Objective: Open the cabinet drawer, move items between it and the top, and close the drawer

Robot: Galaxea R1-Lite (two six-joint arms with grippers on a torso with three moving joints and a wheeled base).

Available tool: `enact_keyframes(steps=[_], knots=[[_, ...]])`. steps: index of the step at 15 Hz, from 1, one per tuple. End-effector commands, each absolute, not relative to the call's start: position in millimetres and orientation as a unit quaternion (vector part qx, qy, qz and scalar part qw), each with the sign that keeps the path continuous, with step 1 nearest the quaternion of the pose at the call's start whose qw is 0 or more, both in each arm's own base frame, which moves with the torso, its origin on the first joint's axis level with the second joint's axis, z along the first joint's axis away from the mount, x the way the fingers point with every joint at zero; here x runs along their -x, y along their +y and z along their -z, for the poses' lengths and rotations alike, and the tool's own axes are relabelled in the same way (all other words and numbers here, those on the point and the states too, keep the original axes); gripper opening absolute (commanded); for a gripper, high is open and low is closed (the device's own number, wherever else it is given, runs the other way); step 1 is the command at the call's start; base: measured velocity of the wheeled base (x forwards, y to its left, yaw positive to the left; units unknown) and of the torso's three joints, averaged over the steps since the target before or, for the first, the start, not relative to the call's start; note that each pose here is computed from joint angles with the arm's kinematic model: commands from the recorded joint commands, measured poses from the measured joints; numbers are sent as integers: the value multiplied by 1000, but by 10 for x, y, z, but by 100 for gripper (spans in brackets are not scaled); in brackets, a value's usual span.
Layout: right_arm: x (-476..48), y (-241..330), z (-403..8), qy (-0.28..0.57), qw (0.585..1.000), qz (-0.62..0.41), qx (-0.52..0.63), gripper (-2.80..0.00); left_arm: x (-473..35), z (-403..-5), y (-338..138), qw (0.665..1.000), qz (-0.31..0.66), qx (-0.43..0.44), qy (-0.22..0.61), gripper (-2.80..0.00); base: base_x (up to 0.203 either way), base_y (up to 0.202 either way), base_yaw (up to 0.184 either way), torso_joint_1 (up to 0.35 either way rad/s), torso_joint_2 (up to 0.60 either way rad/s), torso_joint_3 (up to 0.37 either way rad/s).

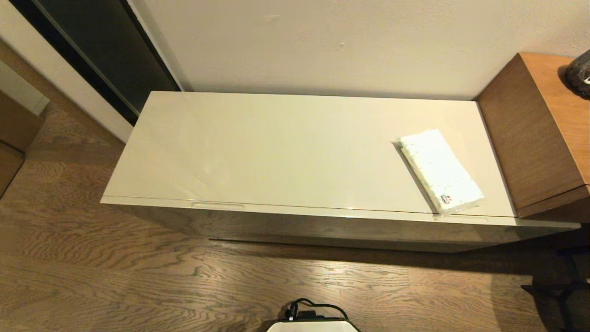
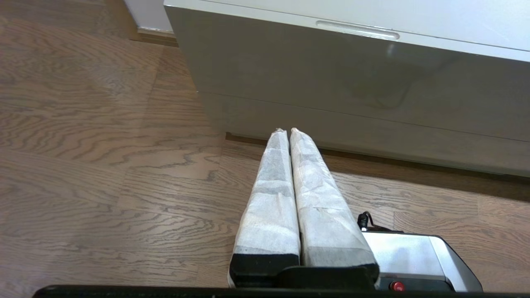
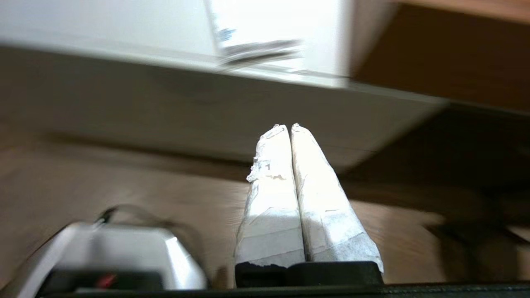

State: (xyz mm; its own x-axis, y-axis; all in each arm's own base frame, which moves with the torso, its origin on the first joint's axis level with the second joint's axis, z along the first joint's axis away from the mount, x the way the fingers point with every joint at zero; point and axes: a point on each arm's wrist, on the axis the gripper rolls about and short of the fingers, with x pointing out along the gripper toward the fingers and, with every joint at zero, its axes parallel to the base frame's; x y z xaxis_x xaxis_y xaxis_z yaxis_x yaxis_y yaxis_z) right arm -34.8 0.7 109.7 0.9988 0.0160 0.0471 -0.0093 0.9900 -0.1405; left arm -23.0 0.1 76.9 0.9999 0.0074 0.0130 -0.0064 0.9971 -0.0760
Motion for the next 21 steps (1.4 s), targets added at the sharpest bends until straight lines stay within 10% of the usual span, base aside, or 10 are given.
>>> enact_keyframes(steps=[1,21], knots=[[286,21,-945,-10,997,-41,72,-280,229,-770,1,999,-4,38,-6,-280,0,0,0,0,0,0],[221,5,-774,-9,998,-6,58,-280,229,-770,1,999,-4,38,-6,-280,0,0,0,0,0,0]])
